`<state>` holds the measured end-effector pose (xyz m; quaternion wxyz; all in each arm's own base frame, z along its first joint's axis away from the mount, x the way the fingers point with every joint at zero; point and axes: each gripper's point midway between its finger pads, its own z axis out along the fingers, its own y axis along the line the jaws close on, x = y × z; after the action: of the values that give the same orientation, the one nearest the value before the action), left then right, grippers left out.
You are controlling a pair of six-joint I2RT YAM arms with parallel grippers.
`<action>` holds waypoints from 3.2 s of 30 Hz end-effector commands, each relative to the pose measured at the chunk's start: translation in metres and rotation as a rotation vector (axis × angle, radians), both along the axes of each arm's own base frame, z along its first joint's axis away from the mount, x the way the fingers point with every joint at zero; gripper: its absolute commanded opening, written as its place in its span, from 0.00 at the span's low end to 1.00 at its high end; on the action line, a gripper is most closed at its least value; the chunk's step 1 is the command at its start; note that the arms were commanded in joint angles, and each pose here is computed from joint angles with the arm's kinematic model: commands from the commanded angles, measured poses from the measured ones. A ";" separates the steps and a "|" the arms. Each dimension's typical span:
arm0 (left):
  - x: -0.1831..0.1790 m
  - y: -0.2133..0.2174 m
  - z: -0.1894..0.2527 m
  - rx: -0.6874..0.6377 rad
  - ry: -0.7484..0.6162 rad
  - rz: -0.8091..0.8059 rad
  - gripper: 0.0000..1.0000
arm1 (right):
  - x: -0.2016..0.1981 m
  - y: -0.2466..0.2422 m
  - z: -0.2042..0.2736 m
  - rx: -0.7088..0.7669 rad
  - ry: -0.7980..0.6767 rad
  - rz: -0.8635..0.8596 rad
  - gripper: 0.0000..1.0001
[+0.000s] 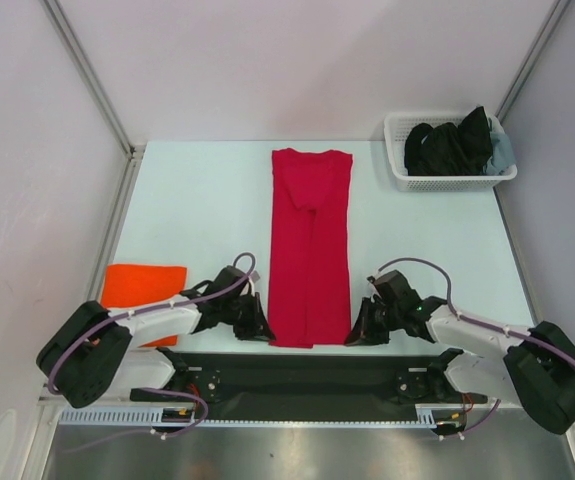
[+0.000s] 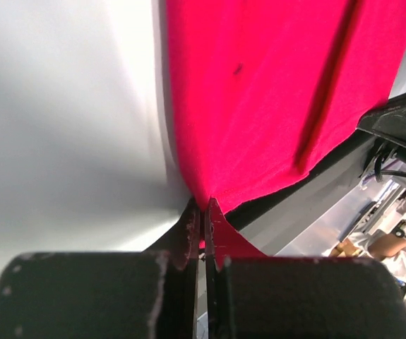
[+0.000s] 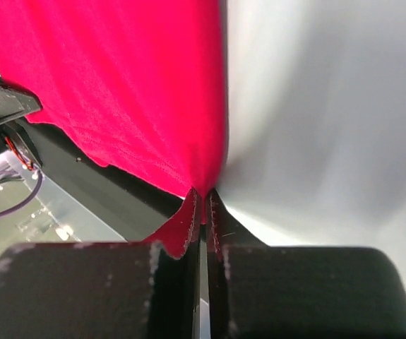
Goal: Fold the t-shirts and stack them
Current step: Fold the tshirt
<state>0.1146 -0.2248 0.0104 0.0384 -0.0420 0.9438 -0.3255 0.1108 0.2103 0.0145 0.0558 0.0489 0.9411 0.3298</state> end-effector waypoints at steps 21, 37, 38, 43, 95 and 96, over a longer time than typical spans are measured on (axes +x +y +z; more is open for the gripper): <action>-0.051 0.006 -0.001 -0.003 0.077 0.022 0.00 | -0.045 -0.035 -0.009 -0.084 0.012 -0.045 0.00; 0.202 -0.021 0.080 0.009 -0.097 0.177 0.00 | 0.215 -0.044 0.065 -0.064 -0.155 -0.026 0.00; 0.225 -0.026 0.097 -0.008 -0.135 0.187 0.00 | 0.224 -0.044 0.053 -0.061 -0.119 -0.026 0.00; 0.269 -0.011 0.084 0.012 -0.113 0.252 0.00 | 0.277 -0.035 0.062 -0.001 -0.141 -0.007 0.00; -0.051 0.012 0.015 -0.080 0.217 0.123 0.00 | -0.011 -0.032 0.019 -0.052 0.099 0.027 0.00; -0.054 0.012 0.014 -0.086 0.224 0.117 0.00 | -0.012 -0.033 0.019 -0.050 0.095 0.028 0.00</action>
<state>0.0718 -0.2098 0.0270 -0.0264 -0.1129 0.9310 -0.3461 0.0949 0.1805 0.0373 -0.0106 0.0327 0.9485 0.3150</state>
